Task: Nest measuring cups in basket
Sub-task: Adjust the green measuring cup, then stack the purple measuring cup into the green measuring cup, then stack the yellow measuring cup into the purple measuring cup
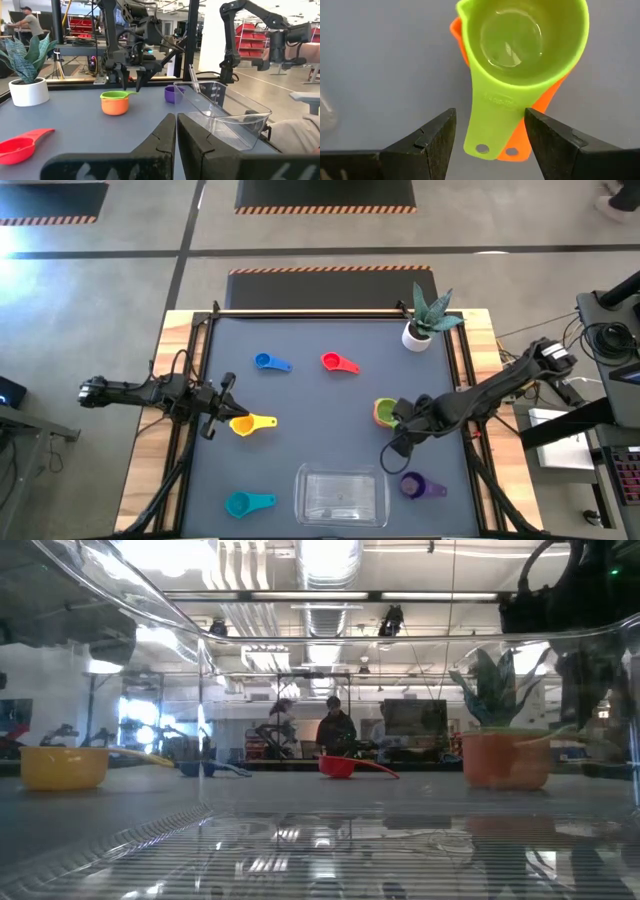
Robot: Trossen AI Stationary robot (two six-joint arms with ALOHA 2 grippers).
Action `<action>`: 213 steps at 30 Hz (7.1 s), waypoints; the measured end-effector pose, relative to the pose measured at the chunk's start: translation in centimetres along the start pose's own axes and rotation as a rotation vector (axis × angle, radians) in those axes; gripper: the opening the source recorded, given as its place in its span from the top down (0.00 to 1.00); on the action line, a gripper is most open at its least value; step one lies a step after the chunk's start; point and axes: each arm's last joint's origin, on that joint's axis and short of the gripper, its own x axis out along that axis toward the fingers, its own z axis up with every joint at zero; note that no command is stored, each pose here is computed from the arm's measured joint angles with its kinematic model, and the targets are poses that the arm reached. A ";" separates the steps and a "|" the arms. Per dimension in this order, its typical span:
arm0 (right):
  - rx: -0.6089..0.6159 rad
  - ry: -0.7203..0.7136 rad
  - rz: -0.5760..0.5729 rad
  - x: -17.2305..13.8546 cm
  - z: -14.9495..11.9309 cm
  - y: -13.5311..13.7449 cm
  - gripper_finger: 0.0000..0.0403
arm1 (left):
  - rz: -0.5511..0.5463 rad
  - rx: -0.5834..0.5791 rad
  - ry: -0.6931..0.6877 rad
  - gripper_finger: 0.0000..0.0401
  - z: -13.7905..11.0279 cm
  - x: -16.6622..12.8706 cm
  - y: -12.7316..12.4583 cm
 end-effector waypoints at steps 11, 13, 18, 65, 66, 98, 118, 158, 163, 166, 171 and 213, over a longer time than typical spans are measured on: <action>-0.028 0.033 -0.064 1.6 -0.1 0.4 0.44 | 0.000 0.000 0.002 1.00 0.0 0.0 0.0; -0.034 0.035 -0.074 1.8 -0.1 0.4 0.44 | 0.000 0.000 0.001 1.00 0.0 0.0 0.0; -0.050 0.034 -0.070 1.7 -0.1 0.5 0.52 | 0.000 0.000 0.002 1.00 0.0 0.0 0.0; -0.101 -0.021 -0.066 0.5 0.7 1.0 0.24 | 0.000 0.000 0.002 1.00 0.0 0.0 0.0; -0.104 -0.014 -0.077 0.8 0.6 1.1 0.23 | 0.000 0.000 0.002 1.00 0.0 0.0 0.0; -0.165 0.001 -0.097 1.6 0.6 1.3 0.97 | 0.000 0.000 0.002 1.00 0.0 0.0 0.0; -0.269 -0.039 0.235 -4.9 -0.8 2.7 0.54 | 0.000 0.000 0.002 1.00 0.0 0.0 0.0; -0.299 0.007 0.001 -5.2 -4.3 5.5 0.98 | 0.000 0.000 0.002 1.00 0.0 0.0 0.0; -0.292 -0.032 -0.005 -7.6 -2.1 4.2 0.98 | 0.000 0.000 0.001 1.00 0.0 0.0 0.0; -0.284 -0.053 -0.001 -8.2 -0.8 3.8 0.98 | 0.000 0.000 0.002 1.00 0.0 0.0 0.0; -0.209 -0.129 -0.042 -8.0 3.2 2.5 0.98 | 0.000 0.000 0.002 1.00 0.0 0.0 0.0; -0.385 -0.093 0.014 -4.6 13.6 -0.6 0.58 | 0.000 0.000 0.002 1.00 0.0 0.0 0.0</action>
